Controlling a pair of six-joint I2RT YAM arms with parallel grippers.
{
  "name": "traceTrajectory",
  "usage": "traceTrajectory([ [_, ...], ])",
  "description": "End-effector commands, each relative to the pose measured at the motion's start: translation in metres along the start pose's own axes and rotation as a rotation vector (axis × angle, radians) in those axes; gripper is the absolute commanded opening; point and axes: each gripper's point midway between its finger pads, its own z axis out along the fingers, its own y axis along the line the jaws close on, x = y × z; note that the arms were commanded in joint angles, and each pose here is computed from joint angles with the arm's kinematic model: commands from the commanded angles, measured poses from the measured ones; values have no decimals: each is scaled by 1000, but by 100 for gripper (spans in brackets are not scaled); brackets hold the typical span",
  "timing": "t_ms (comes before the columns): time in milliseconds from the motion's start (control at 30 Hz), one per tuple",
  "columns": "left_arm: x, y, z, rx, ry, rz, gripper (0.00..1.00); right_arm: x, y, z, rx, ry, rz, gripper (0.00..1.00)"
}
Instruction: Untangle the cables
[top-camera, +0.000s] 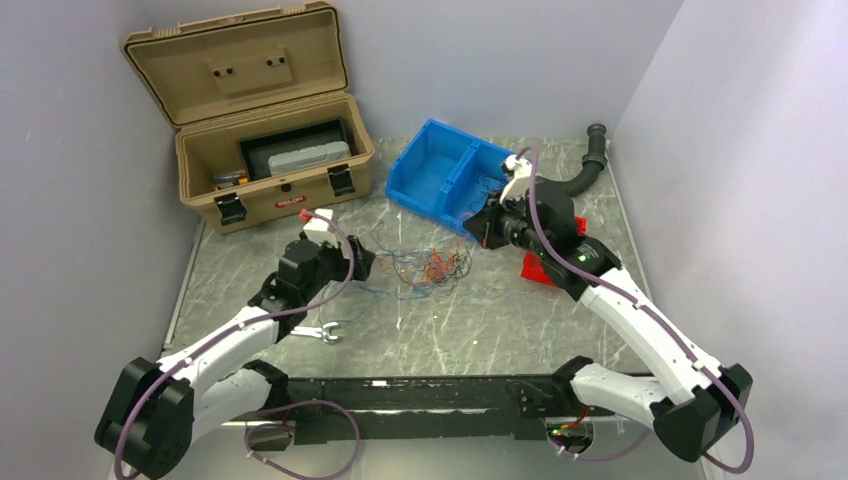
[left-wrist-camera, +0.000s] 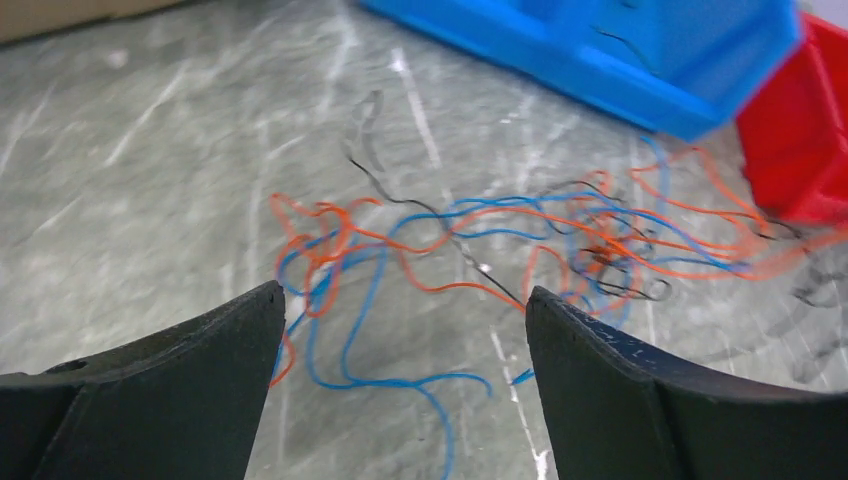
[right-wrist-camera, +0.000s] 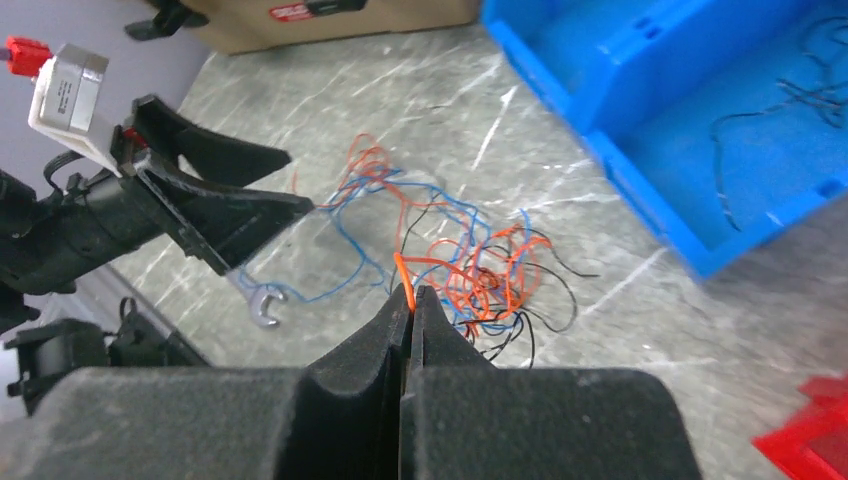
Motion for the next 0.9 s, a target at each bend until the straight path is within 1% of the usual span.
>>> traceTrajectory([
  [0, -34, -57, -7, 228, -141, 146, 94, -35, 50, 6, -192, -61, -44, 0],
  [200, -39, -108, -29, 515, -203, 199, 95, -37, 92, 33, -268, 10, -109, 0],
  [333, -43, -127, -41, 628, -223, 199, 95, -25, 108, 50, -298, 60, -138, 0],
  [567, -47, -131, -53, 668, -260, 217, 96, -9, 118, 65, -313, 114, -150, 0],
  [700, -44, -136, -49, 695, -232, 219, 96, -2, 132, 67, -360, 143, -164, 0],
  [867, -41, -136, -34, 667, -175, 205, 93, 3, 159, 60, -479, 172, -180, 0],
])
